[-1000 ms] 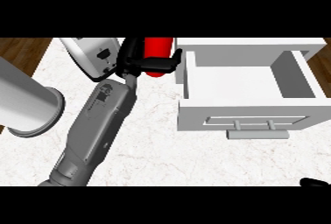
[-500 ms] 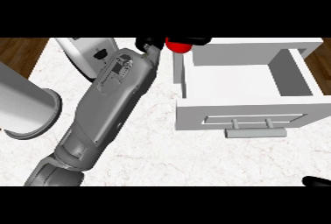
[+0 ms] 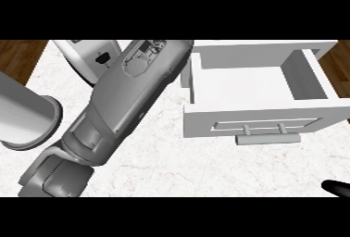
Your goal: Pick up the can, place it into the drawer and close the drawer
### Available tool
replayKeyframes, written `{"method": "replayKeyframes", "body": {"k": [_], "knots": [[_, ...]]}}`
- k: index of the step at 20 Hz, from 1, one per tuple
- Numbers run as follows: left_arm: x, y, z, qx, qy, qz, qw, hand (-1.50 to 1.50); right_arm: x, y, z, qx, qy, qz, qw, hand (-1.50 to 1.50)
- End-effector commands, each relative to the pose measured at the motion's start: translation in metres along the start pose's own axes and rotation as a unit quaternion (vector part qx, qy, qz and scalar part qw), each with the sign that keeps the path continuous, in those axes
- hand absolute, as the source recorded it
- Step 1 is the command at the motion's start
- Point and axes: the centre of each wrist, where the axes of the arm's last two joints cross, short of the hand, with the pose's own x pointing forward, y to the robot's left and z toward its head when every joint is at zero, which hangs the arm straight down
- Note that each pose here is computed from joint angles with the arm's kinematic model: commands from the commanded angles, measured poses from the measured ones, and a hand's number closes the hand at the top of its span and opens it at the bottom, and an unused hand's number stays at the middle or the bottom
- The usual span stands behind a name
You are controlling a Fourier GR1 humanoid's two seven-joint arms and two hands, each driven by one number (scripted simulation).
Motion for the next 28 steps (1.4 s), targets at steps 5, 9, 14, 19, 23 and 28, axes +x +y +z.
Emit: {"method": "replayKeyframes", "body": {"k": [5, 9, 14, 19, 23, 28], "knots": [[0.007, -0.017, -0.008, 0.013, 0.009, -0.032, 0.9994, 1.50, 0.008, 0.010, 0.002, 0.019, -0.006, -0.006, 1.000, -1.50], [0.012, -0.021, -0.011, 0.023, 0.010, -0.045, 0.9987, 1.50, 0.022, 0.004, -0.012, 0.012, -0.004, 0.001, 1.000, -1.50], [0.024, -0.026, -0.013, 0.069, 0.007, -0.047, 0.9965, -1.50, 0.018, 0.008, -0.004, 0.018, -0.009, 0.004, 1.000, -1.50], [0.003, -0.020, -0.014, 0.101, -0.006, -0.055, 0.9933, -1.50, 0.005, 0.016, -0.017, 0.038, -0.013, -0.004, 0.999, -1.50], [-0.008, -0.013, -0.016, 0.110, -0.010, -0.043, 0.9930, -1.50, 0.012, 0.011, -0.020, 0.054, -0.034, 0.059, 0.996, -1.50], [0.006, -0.018, -0.017, 0.123, -0.001, -0.028, 0.9919, -1.50, 0.018, 0.014, -0.030, 0.080, -0.079, 0.090, 0.990, -1.50]]}}
